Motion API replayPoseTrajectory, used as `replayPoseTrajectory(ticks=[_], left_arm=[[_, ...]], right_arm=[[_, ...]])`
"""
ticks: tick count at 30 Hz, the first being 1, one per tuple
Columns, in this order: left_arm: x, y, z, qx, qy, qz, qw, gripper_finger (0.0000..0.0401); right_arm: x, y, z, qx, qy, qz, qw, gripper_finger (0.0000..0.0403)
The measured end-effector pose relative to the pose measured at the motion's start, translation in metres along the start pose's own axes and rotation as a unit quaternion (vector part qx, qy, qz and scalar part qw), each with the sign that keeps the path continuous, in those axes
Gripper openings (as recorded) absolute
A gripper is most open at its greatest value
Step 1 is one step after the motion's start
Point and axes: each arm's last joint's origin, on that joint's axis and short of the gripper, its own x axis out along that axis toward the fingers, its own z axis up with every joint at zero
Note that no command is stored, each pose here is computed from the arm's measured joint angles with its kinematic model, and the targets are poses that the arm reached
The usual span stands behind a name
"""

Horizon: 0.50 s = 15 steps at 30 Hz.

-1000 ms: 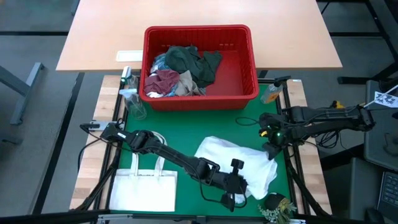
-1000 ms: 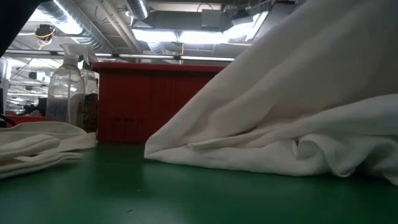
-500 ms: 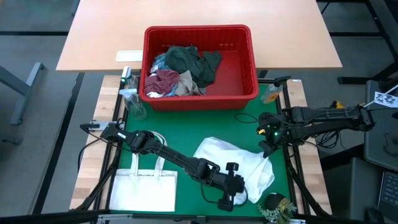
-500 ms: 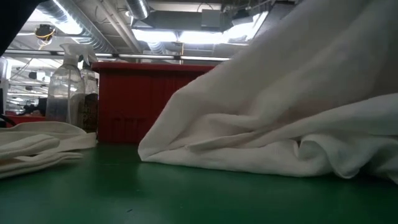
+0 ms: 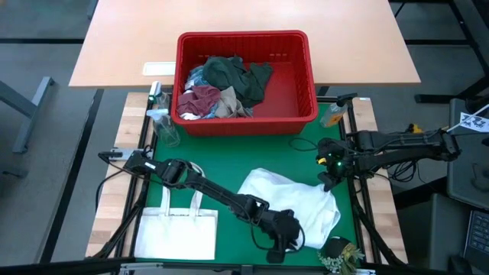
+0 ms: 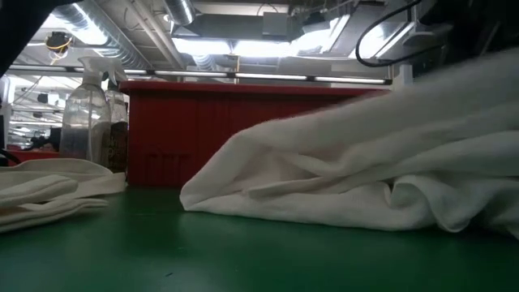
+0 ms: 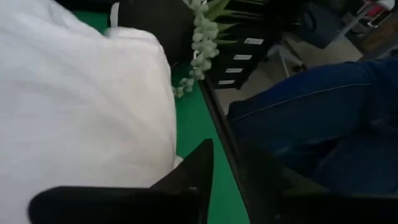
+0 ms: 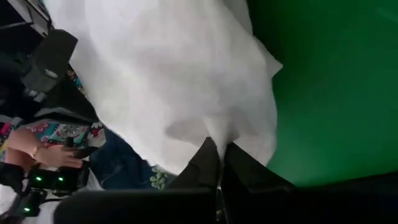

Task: Fold Laundry from Bin
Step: Fold the white polo shirt

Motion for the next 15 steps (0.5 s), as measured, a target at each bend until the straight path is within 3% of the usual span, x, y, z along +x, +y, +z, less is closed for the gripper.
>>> replayPoseTrajectory(ticks=[10,15], left_arm=[[-0.003,0.014,0.005,0.011,-0.008,0.01,1.0,0.0135],[-0.011,0.026,0.015,0.002,-0.01,0.007,1.0,0.0132]], right_arm=[[0.0,-0.001,0.0,-0.026,-0.005,-0.01,1.0,0.0007],[0.0,-0.001,0.0,-0.025,-0.004,-0.01,1.0,0.0057]])
